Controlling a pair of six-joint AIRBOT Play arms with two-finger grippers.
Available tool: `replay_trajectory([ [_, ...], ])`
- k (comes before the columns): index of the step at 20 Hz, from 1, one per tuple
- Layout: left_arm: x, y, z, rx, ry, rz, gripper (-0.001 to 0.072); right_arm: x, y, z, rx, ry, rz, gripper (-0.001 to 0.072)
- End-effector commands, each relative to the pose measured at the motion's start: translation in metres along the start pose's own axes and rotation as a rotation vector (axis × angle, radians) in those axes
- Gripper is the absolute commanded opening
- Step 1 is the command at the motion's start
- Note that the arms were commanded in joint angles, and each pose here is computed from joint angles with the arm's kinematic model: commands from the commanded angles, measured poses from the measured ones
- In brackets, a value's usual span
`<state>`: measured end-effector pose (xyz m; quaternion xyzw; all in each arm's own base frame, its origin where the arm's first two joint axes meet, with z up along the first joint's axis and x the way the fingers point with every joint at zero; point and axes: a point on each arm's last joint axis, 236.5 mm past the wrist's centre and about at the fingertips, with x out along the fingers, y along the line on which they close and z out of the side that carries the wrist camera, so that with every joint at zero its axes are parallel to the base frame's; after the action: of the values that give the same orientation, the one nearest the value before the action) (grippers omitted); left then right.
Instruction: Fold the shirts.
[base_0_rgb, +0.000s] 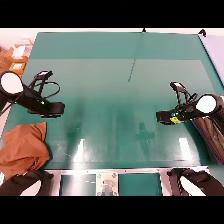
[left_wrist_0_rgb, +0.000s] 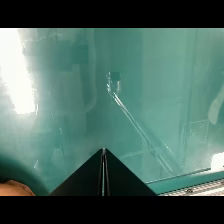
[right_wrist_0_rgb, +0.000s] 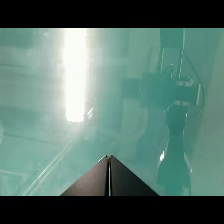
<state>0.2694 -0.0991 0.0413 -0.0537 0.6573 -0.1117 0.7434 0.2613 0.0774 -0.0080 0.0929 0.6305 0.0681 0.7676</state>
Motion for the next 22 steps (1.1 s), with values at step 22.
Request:
replay_trajectory([
  [22, -0.019, 0.083, 0.031, -0.180, -0.165, 0.347, 0.0084, 0.000, 0.001, 0.005, 0.000, -0.022, 0.003, 0.0018],
])
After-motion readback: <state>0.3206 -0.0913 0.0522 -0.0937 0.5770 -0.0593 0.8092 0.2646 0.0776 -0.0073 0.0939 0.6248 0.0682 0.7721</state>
